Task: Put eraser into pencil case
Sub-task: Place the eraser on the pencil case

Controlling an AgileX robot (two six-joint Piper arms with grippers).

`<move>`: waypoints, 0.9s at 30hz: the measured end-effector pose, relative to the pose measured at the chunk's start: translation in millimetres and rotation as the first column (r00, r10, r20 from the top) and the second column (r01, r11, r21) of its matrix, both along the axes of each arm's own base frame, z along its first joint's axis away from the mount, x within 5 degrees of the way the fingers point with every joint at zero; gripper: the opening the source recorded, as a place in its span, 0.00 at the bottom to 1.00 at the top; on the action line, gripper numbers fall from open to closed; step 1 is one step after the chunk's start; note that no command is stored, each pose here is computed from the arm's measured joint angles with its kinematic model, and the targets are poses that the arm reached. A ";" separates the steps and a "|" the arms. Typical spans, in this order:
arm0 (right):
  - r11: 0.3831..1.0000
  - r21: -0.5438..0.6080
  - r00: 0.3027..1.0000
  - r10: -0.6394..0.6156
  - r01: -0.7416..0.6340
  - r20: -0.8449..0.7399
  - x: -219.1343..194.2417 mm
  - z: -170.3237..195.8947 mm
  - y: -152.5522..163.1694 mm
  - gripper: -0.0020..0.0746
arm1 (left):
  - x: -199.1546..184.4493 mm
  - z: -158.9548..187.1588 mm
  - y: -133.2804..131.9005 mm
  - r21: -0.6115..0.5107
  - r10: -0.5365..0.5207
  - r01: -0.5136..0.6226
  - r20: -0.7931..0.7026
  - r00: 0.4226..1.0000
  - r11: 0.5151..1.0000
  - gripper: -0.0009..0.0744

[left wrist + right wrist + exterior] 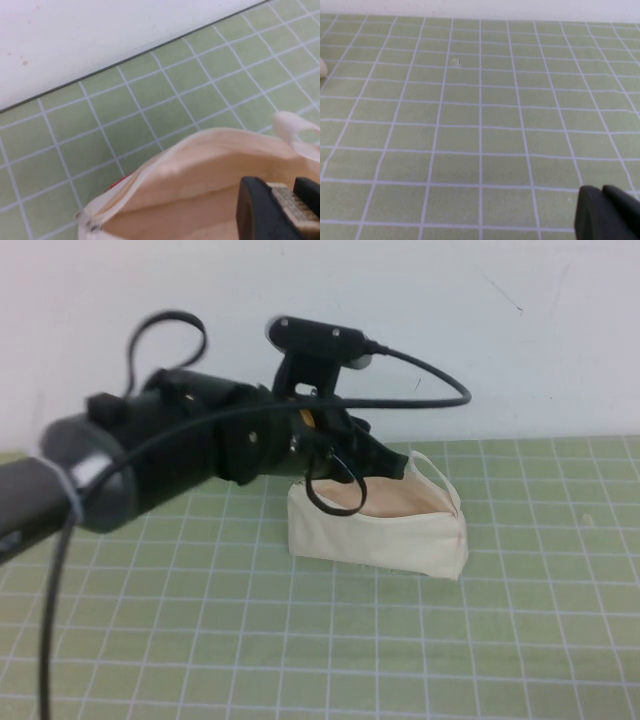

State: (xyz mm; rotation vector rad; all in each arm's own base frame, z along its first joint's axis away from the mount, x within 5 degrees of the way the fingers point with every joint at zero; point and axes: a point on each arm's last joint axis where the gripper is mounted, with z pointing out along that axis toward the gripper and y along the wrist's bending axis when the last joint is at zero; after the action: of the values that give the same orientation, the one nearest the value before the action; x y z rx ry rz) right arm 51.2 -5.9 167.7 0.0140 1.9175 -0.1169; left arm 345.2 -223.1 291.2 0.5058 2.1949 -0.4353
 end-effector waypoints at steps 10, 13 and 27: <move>1.000 0.000 1.000 0.000 0.000 0.000 0.0 0.0 0.0 0.03 | 18.0 -43.0 -10.4 0.021 0.014 -0.014 -0.039 0.999 1.000 0.38; 1.000 0.000 1.000 0.000 0.000 0.000 0.0 0.0 0.0 0.03 | 19.6 -43.8 -11.1 0.012 0.018 -0.018 -0.027 0.999 1.000 0.54; 1.000 0.000 1.000 0.000 0.000 0.000 0.0 0.0 0.0 0.03 | -41.7 66.5 45.8 -0.019 0.034 -0.031 0.154 0.987 0.999 0.05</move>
State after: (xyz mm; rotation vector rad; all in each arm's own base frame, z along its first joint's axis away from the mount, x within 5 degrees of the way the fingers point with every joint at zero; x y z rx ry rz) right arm 51.2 -5.9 167.7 0.0140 1.9175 -0.1169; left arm 303.5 -177.4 357.7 0.4781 2.0463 -0.3831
